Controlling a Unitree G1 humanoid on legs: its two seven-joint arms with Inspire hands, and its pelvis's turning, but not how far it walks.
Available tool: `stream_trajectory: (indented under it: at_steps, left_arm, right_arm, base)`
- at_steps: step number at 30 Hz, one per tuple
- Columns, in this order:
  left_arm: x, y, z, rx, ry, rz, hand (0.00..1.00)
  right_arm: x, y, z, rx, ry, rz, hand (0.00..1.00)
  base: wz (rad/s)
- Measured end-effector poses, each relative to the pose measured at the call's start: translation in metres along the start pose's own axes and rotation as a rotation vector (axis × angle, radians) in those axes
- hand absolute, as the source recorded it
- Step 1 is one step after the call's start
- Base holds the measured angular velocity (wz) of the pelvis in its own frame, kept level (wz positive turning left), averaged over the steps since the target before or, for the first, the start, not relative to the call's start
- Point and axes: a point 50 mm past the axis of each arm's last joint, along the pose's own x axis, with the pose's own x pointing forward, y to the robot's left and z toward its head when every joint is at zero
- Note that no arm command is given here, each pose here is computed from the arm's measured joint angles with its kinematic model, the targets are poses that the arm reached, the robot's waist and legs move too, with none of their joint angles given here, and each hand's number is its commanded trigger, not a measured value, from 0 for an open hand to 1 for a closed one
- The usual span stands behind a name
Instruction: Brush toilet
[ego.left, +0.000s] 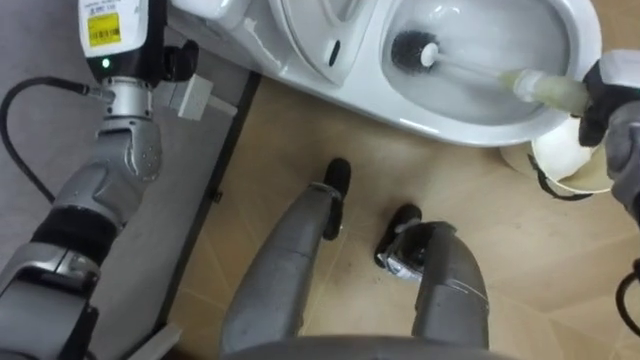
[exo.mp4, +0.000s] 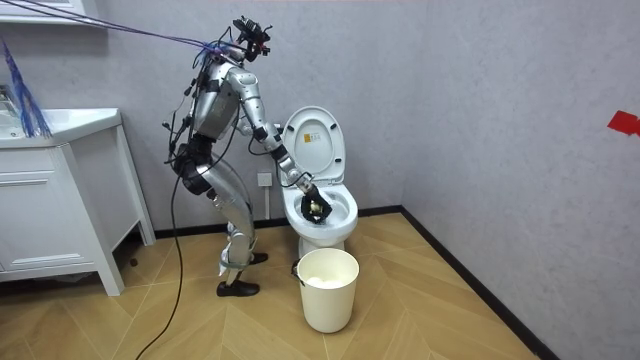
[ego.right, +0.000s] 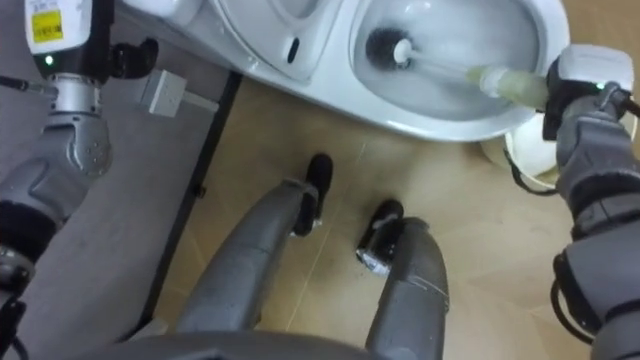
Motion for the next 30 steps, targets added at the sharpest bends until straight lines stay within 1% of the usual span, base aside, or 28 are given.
stream_trajectory:
  at_steps: [6, 13, 16, 18, 20, 23, 25, 26, 28, 29, 30]
  left_arm:
    - [0.005, 0.005, -0.001, 0.02, 0.009, 0.055, 0.0]
    - [0.005, 0.004, 0.0, 0.02, 0.022, 0.063, 0.0]
    - [0.005, 0.004, 0.001, 0.039, 0.027, 0.062, 0.0]
    - [0.005, 0.004, 0.0, 0.051, 0.031, 0.066, 0.0]
    - [0.004, 0.003, 0.0, 0.064, 0.035, 0.074, 0.0]
    - [0.004, 0.003, 0.0, 0.08, 0.038, 0.073, 0.0]
    - [0.004, 0.003, 0.0, 0.088, 0.04, 0.071, 0.0]
    - [0.004, 0.003, 0.0, 0.088, 0.04, 0.07, 0.0]
    - [0.005, 0.002, 0.001, 0.086, 0.036, 0.053, 0.0]
    - [0.005, 0.002, 0.001, 0.085, 0.033, 0.049, 0.0]
    - [0.005, 0.001, 0.002, 0.084, 0.03, 0.035, 0.0]
  right_arm:
    - [0.003, -0.008, 0.005, 0.153, 0.017, -0.013, 1.0]
    - [0.002, 0.0, -0.002, 0.428, 0.101, 0.03, 1.0]
    - [0.001, 0.004, -0.003, 0.524, 0.125, 0.067, 1.0]
    - [0.001, 0.007, -0.003, 0.548, 0.133, 0.081, 1.0]
    - [0.0, 0.01, 0.0, 0.547, 0.133, 0.096, 1.0]
    - [0.0, 0.01, 0.002, 0.465, 0.115, 0.093, 1.0]
    - [0.001, 0.007, 0.004, 0.339, 0.084, 0.077, 1.0]
    - [0.001, 0.006, 0.005, 0.305, 0.074, 0.073, 1.0]
    - [0.002, 0.001, 0.009, 0.144, 0.025, 0.052, 1.0]
    - [0.002, 0.001, 0.009, 0.109, 0.02, 0.048, 1.0]
    - [0.002, -0.001, 0.007, 0.04, 0.012, 0.041, 1.0]
  base:
    - [-0.04]
    - [0.0]
    - [0.0]
    - [0.02]
    - [0.04]
    - [0.0]
    - [0.0]
    - [0.0]
    - [-0.04]
    - [-0.07]
    - [-0.07]
